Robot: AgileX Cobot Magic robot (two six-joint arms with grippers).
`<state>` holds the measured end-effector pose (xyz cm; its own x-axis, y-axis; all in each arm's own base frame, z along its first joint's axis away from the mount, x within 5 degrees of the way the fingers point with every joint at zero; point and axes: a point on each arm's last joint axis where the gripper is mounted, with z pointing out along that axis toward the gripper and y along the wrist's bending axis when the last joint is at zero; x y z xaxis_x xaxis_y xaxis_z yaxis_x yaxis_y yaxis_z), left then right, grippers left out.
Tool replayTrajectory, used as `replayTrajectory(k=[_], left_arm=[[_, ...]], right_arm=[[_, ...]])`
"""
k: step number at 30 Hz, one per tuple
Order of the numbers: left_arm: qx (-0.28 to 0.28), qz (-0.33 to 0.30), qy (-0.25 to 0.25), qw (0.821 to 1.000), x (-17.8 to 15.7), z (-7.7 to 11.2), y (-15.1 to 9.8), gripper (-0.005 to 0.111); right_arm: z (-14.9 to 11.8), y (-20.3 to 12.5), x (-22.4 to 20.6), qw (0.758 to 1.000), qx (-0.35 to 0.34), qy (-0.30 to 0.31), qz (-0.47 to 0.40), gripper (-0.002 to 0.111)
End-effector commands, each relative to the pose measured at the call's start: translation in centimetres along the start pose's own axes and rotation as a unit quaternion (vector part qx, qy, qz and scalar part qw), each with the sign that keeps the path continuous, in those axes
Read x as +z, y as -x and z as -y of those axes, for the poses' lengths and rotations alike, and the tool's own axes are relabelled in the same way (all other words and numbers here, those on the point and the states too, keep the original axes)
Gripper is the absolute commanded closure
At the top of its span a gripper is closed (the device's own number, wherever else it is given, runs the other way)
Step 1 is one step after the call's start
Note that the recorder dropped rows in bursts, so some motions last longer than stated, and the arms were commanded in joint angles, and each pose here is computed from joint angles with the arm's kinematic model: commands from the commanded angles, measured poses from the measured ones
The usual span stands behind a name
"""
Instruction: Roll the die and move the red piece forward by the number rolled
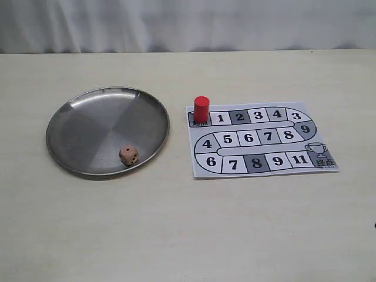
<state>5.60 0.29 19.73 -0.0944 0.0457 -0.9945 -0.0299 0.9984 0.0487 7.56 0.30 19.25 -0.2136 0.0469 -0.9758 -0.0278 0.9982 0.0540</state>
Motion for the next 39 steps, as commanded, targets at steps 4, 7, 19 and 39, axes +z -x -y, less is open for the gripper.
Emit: replayTrajectory(k=[4,7,19,39], left_arm=[[-0.001,0.005,-0.005,1.000,0.0,0.1,0.0,0.107],[-0.001,0.005,-0.005,1.000,0.0,0.1,0.0,0.107],[-0.001,0.005,-0.005,1.000,0.0,0.1,0.0,0.107],[-0.001,0.005,-0.005,1.000,0.0,0.1,0.0,0.107]], right_arm=[[0.0,0.0,0.0,1.000,-0.004,-0.002,0.002,0.104],[0.0,0.0,0.0,1.000,-0.004,-0.002,0.002,0.104],[0.0,0.0,0.0,1.000,-0.004,-0.002,0.002,0.104],[0.0,3.0,-0.6,0.982,0.080,0.017,0.171,0.104]])
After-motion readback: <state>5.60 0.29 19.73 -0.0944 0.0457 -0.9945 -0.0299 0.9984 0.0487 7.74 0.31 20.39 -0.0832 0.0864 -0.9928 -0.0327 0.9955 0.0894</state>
